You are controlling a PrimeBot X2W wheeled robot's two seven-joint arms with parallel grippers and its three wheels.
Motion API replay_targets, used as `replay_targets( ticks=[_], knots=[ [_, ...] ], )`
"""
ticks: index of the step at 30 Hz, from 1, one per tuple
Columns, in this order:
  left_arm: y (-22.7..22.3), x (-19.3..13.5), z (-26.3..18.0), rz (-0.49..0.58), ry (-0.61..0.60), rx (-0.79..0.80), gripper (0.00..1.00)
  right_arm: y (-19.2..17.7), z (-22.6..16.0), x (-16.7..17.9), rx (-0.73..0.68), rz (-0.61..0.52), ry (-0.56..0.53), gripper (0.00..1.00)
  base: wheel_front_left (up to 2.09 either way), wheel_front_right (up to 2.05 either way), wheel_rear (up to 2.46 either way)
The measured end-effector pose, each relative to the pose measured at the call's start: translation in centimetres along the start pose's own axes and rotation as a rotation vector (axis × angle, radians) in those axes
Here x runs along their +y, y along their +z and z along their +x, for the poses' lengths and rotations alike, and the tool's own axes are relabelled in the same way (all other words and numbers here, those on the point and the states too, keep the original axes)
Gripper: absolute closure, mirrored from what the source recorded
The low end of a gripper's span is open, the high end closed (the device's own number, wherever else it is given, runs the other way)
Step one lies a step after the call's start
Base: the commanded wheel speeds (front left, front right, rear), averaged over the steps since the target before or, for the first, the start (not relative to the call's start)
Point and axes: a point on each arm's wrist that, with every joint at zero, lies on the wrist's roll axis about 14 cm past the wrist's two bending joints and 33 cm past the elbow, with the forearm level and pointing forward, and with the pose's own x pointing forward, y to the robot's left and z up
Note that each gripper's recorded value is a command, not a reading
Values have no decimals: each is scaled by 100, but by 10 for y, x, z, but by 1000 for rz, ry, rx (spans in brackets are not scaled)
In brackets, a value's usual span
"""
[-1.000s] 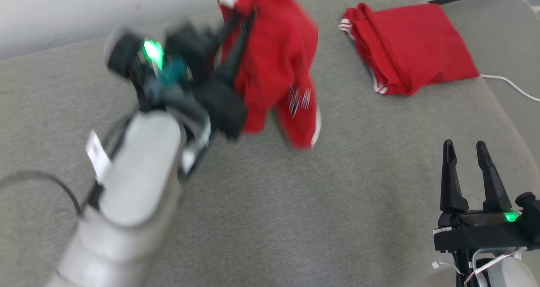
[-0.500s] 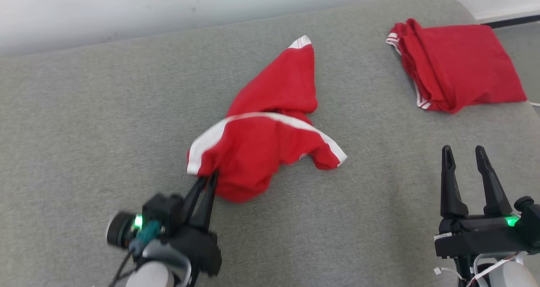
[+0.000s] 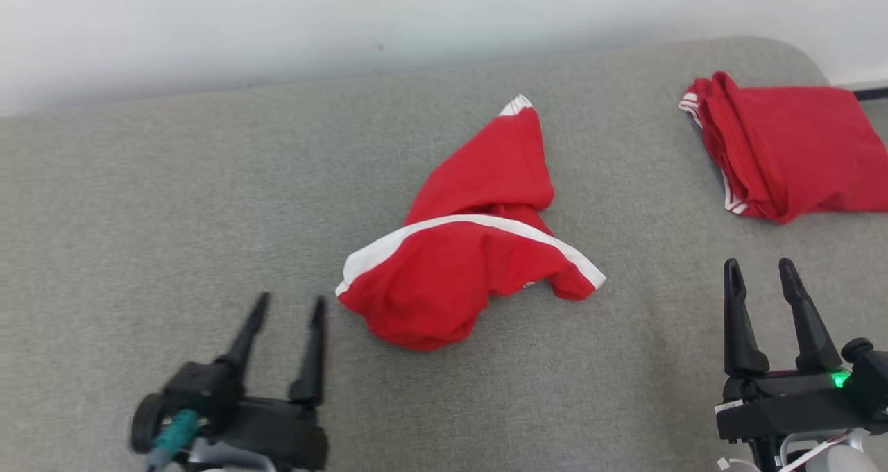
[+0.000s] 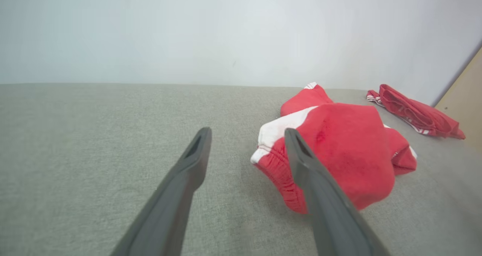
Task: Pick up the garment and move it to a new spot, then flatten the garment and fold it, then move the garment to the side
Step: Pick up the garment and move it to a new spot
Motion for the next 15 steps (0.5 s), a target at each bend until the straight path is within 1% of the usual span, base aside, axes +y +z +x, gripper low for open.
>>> replay_targets(
  ticks=[3, 5, 7, 9, 11, 15],
  knots=[
    [22, 23, -7, 29, 67, -62, 0, 1, -1, 8, -4, 2, 23, 0, 0, 0, 0],
    [47, 36, -12, 63, 107, -132, 0, 4, -1, 12, -9, 3, 36, 0, 0, 0, 0],
    [63, 44, -18, 94, 137, -179, 0, 7, -2, 15, -19, 4, 46, 0, 0, 0, 0],
    [72, 52, -27, 119, 170, -202, 0, 9, -3, 18, -23, 4, 54, 0, 0, 0, 0],
    [77, 58, -37, 118, 204, -218, 0, 10, -5, 20, -26, 4, 61, 0, 0, 0, 0],
    [83, 66, -51, 133, 227, -236, 0, 12, -12, 19, -27, 1, 60, 0, 0, 0, 0]
  ],
)
